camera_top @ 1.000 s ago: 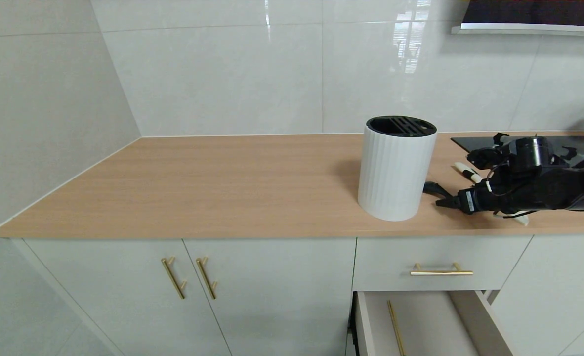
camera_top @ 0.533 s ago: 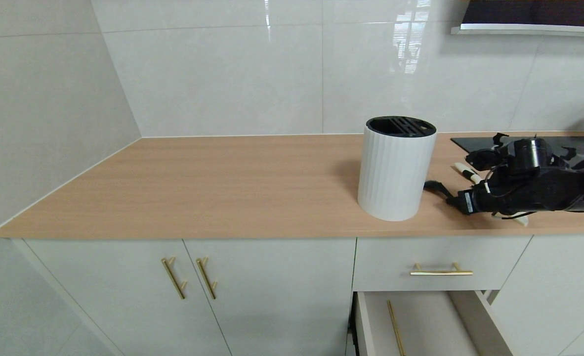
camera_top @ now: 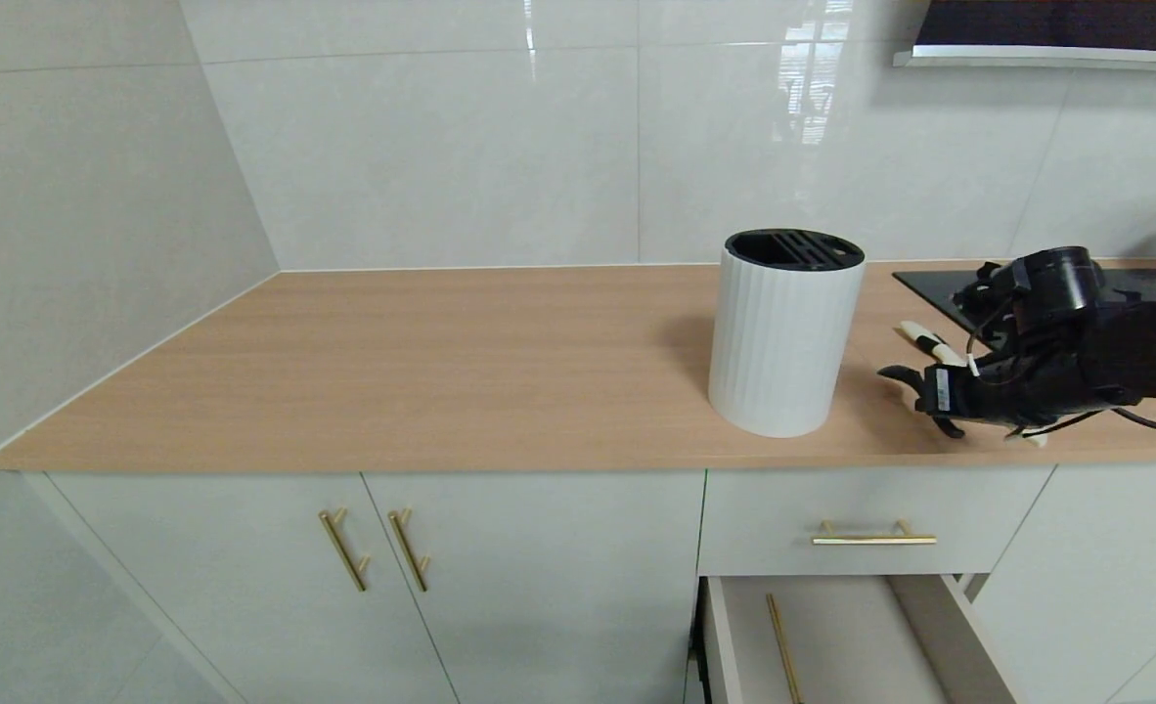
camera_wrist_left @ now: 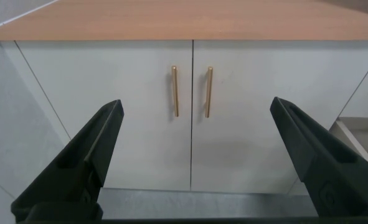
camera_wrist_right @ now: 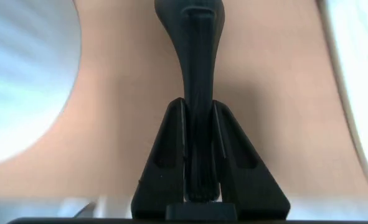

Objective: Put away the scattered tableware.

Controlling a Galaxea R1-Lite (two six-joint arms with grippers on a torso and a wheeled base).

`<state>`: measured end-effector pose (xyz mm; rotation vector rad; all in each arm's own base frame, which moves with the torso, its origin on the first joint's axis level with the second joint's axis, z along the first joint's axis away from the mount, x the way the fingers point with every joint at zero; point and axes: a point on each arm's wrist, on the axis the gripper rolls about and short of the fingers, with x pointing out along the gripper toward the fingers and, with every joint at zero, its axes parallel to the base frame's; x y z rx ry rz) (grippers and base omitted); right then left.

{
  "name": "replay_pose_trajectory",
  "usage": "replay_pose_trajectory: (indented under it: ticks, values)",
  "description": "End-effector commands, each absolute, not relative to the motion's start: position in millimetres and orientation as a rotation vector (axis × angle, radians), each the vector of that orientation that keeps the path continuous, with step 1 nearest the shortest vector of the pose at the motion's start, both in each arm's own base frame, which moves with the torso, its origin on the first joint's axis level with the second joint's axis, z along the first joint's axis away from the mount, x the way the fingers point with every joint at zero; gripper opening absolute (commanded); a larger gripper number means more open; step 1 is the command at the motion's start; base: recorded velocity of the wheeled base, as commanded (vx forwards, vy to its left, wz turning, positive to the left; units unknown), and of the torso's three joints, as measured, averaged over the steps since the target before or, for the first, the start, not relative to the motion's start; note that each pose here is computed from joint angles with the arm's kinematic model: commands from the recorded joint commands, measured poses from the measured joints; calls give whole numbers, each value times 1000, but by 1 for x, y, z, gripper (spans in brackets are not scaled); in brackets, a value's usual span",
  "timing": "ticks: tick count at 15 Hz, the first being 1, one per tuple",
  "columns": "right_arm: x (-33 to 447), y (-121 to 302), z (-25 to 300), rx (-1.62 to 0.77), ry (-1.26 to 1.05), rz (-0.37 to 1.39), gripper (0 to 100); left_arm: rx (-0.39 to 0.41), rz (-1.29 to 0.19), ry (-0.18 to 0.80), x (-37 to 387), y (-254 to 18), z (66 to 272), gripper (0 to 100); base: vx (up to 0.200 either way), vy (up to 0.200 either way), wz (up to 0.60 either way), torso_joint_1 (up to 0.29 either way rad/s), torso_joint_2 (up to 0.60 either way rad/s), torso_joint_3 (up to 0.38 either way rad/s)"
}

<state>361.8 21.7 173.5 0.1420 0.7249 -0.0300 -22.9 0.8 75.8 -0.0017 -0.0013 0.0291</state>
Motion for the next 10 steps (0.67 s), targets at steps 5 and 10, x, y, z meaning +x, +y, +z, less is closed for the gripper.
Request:
replay_pose_trajectory:
  ticks: [5, 10]
  values:
    - [248, 53, 195, 272, 760, -101, 0, -2, 31, 2, -23, 1, 76, 100, 0, 0, 0, 0, 0, 0]
    - [230, 54, 177, 243, 827, -102, 0, -2, 31, 2, -23, 1, 76, 100, 0, 0, 0, 0, 0, 0]
